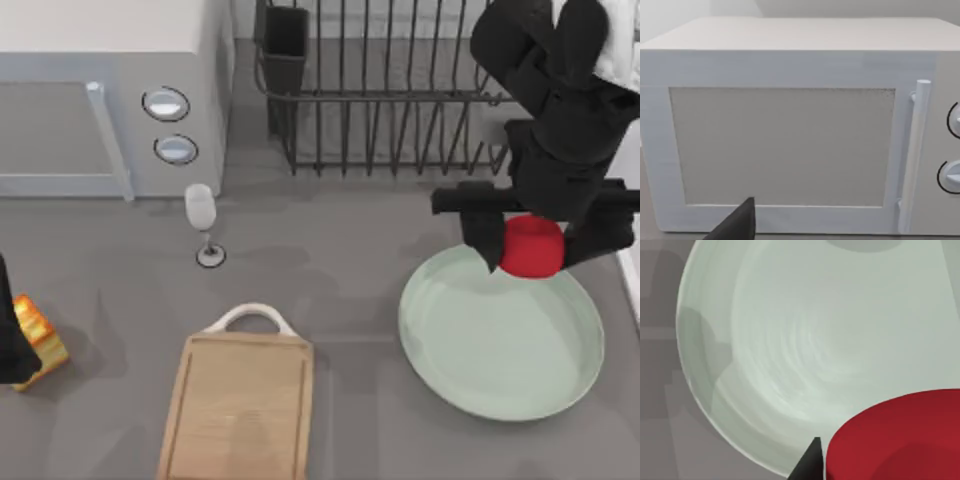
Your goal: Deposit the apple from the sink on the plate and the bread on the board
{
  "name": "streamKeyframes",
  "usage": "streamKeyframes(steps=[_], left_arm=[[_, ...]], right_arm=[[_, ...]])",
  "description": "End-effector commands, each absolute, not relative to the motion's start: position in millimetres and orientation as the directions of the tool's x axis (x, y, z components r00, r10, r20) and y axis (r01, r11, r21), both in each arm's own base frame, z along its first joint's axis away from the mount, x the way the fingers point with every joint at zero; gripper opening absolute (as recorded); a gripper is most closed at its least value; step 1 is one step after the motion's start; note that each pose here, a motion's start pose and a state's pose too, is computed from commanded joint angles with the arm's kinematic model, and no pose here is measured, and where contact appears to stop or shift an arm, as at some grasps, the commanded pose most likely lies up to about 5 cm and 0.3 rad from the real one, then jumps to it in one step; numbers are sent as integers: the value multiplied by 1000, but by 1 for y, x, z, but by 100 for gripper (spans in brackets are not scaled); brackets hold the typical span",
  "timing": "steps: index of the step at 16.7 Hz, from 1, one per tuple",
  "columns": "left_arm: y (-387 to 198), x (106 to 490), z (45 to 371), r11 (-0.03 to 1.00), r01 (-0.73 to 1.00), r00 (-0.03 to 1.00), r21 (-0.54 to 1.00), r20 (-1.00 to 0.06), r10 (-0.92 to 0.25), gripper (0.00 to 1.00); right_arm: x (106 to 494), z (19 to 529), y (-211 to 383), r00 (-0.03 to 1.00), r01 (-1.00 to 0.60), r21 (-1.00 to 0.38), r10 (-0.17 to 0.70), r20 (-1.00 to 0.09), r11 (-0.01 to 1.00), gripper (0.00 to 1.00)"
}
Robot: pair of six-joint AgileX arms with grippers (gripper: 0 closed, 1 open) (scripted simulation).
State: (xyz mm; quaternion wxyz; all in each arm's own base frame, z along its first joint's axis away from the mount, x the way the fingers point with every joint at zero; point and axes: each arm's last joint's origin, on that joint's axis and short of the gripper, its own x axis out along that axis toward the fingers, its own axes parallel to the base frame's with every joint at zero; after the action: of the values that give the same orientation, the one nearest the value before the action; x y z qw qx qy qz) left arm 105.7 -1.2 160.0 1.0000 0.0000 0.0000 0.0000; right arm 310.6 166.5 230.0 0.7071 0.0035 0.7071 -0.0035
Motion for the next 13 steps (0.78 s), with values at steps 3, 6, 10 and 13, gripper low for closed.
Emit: streamKeyframes(steps=[3,6,10,13], left_arm=[[-1,106,160,1000,0,1000,0,0,0,100],[-1,106,160,1000,0,1000,0,0,0,100],[-1,106,160,1000,0,1000,0,0,0,100],[-1,106,160,1000,0,1000,0,0,0,100]], right_arm=[[311,230,166,0,10,0,0,-1000,1000,68],[311,230,166,0,10,0,0,-1000,1000,90],[311,230,166,0,10,0,0,-1000,1000,100],[311,230,166,0,10,0,0,-1000,1000,100]])
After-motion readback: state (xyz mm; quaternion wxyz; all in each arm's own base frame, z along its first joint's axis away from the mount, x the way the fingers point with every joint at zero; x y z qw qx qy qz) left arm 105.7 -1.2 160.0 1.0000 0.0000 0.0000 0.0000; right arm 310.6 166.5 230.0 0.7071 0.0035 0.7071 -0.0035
